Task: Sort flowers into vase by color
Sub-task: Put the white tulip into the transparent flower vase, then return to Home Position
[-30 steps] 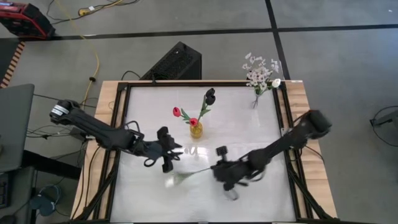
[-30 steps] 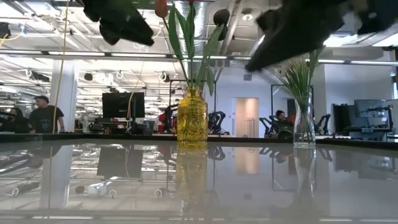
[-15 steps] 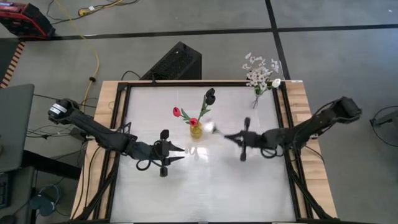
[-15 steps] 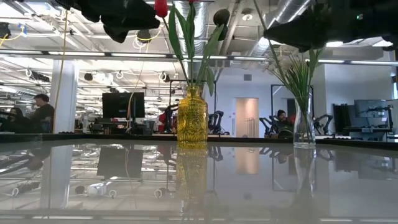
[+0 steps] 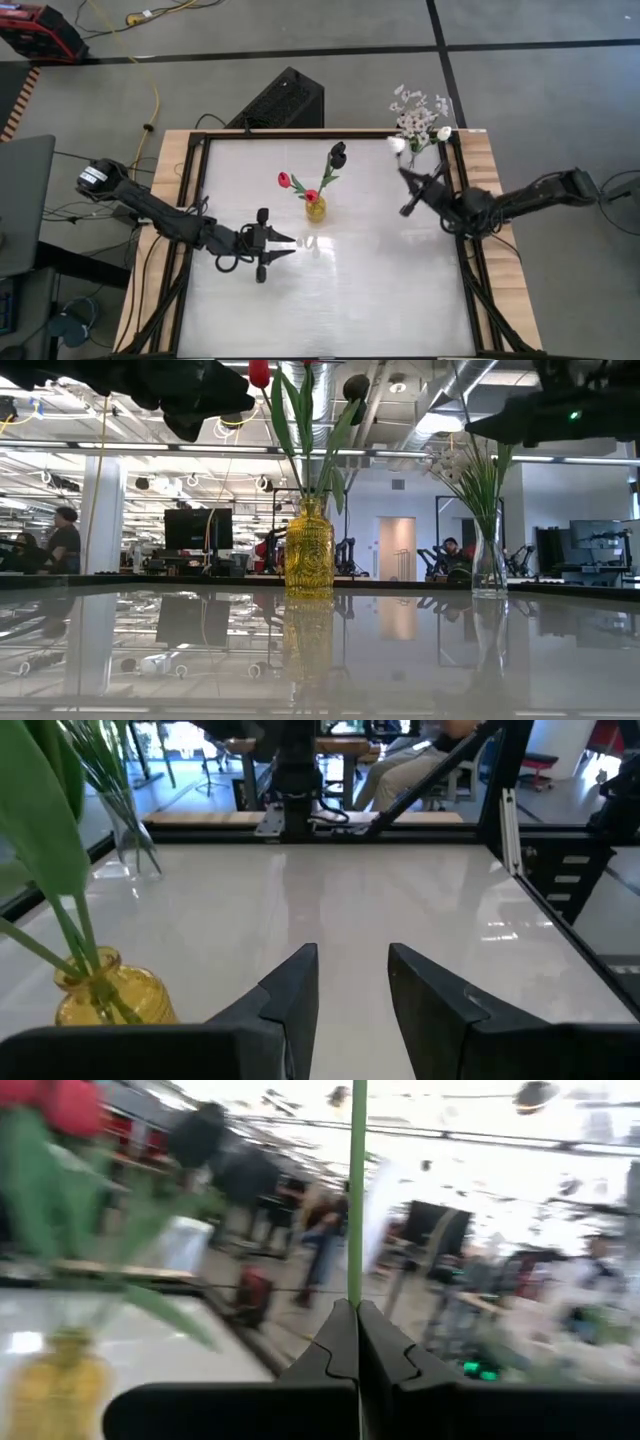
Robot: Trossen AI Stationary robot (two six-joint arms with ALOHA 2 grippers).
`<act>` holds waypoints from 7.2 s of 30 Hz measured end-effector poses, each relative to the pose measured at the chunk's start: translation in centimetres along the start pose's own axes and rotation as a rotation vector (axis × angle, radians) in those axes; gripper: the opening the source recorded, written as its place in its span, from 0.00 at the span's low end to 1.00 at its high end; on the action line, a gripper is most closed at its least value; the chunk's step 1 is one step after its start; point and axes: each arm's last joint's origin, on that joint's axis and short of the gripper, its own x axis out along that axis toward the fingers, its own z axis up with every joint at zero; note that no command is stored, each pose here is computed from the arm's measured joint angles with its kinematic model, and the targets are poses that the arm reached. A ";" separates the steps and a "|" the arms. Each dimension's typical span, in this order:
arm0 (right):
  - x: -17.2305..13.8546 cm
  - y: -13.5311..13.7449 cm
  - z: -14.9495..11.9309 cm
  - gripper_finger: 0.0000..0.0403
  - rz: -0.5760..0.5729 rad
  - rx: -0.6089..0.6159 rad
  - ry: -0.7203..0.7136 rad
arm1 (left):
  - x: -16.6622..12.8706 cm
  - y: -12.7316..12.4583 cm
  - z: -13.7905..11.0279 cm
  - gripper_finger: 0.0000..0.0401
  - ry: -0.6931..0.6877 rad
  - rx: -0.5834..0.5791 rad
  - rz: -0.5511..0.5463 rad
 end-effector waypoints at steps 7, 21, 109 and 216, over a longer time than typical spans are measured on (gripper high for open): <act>1.6 -2.3 -1.1 0.04 -0.137 -0.052 -0.020 | 0.2 0.4 0.4 0.28 -0.035 -0.015 0.007; 3.8 -3.6 -3.3 0.04 -0.240 -0.123 0.033 | 0.2 0.5 0.5 0.28 -0.048 -0.026 0.010; 8.0 -1.3 -0.1 0.43 -0.546 -0.406 0.571 | 0.6 0.9 0.6 0.28 -0.034 -0.030 -0.166; 2.4 -0.3 -0.5 0.04 0.752 0.376 0.416 | -12.6 8.3 -4.1 0.28 -0.294 -0.150 0.040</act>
